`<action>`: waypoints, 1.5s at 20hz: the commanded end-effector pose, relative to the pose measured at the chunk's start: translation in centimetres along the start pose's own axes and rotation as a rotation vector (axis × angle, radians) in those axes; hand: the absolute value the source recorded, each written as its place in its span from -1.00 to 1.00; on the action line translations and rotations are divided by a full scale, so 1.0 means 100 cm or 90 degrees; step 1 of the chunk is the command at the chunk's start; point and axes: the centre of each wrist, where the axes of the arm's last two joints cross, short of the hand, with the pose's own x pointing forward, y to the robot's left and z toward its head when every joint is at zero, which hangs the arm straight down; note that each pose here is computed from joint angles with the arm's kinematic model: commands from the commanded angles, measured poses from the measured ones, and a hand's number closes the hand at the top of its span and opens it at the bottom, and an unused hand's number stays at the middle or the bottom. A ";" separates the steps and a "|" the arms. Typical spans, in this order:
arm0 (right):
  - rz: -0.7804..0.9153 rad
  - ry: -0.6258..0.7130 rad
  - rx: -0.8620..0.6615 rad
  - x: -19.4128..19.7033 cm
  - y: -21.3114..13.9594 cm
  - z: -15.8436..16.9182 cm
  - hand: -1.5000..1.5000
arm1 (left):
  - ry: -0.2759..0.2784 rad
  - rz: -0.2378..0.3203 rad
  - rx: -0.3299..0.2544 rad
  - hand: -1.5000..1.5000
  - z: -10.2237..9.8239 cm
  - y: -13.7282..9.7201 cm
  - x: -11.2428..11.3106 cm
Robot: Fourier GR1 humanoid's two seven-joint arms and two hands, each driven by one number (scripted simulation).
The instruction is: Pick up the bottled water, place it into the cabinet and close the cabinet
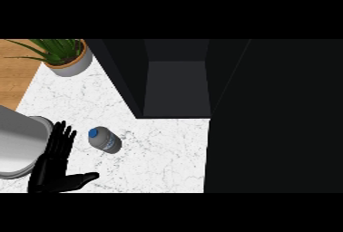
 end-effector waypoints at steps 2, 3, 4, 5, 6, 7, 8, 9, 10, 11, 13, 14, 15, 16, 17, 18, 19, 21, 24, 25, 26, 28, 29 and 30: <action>-0.001 -0.002 -0.005 0.001 0.011 -0.004 -1.00 | 0.022 0.024 0.004 -1.00 -0.016 0.009 -0.030; -0.006 0.020 0.008 -0.008 0.000 0.000 -1.00 | 0.029 0.029 0.009 -1.00 -0.021 0.009 -0.029; -0.005 0.006 0.003 0.007 0.007 0.003 -1.00 | 0.035 0.048 0.010 -1.00 -0.016 0.001 -0.050; -0.002 0.014 0.009 0.002 0.013 0.005 -1.00 | 0.029 0.055 0.018 -1.00 -0.021 0.009 -0.049; -0.017 0.009 -0.013 -0.001 0.002 0.005 -1.00 | 0.051 0.052 0.008 -1.00 -0.017 0.025 -0.045; 0.003 0.002 -0.006 -0.001 -0.001 -0.003 -1.00 | 0.056 0.075 0.005 -1.00 -0.013 0.018 -0.056; -0.004 0.010 0.016 0.009 0.007 -0.002 -1.00 | 0.045 0.065 0.016 -1.00 -0.033 0.015 -0.060; -0.002 0.021 -0.009 0.014 -0.001 0.004 -1.00 | 0.046 0.068 -0.001 -1.00 -0.020 0.017 -0.061; -0.004 0.012 0.004 -0.007 -0.011 -0.004 -1.00 | 0.043 0.070 -0.005 -1.00 -0.045 0.014 -0.055; -0.004 0.002 0.000 0.004 -0.003 0.014 -1.00 | 0.050 0.066 -0.002 -1.00 -0.020 0.016 -0.072; 0.007 0.006 0.007 0.010 0.009 0.002 -1.00 | 0.047 0.079 -0.009 -1.00 -0.023 0.019 -0.078; 0.001 0.010 0.006 0.003 0.010 0.009 -1.00 | 0.042 0.073 -0.014 -1.00 -0.025 0.004 -0.081; 0.004 0.002 0.012 0.028 0.000 -0.002 -1.00 | 0.037 0.072 -0.002 -1.00 -0.022 0.028 -0.083; 0.008 0.023 0.011 0.004 -0.005 0.004 -1.00 | 0.032 0.075 -0.013 -1.00 -0.037 0.011 -0.080; 0.000 0.010 0.016 0.003 0.007 0.010 -1.00 | 0.048 0.069 -0.025 -1.00 -0.043 0.005 -0.078; 0.006 0.006 0.002 0.004 -0.011 0.005 -1.00 | 0.040 0.081 -0.005 -1.00 -0.037 -0.004 -0.090; 0.004 0.006 0.014 0.005 -0.012 -0.005 -1.00 | 0.042 0.079 -0.021 -1.00 -0.042 0.007 -0.084; 0.001 0.006 0.012 0.000 -0.017 -0.007 -1.00 | 0.047 0.084 -0.016 -1.00 -0.041 0.005 -0.087; -0.008 0.012 0.009 -0.020 -0.008 0.002 -1.00 | 0.066 0.116 -0.030 -1.00 -0.040 -0.005 -0.095; -0.008 0.006 0.006 -0.016 0.014 -0.009 -1.00 | 0.055 0.111 -0.029 -1.00 -0.045 -0.003 -0.095; 0.002 0.009 0.010 0.005 0.001 -0.003 -1.00 | 0.048 0.127 -0.031 -1.00 -0.046 -0.002 -0.095; -0.013 0.012 0.017 0.000 0.007 0.000 -1.00 | 0.054 0.137 -0.028 -1.00 -0.048 -0.005 -0.097; -0.006 0.006 0.009 0.000 0.016 -0.011 -1.00 | 0.060 0.157 -0.040 -1.00 -0.044 -0.012 -0.100; 0.000 0.003 0.005 -0.012 0.003 -0.012 -1.00 | 0.057 0.157 -0.053 -1.00 -0.049 -0.008 -0.097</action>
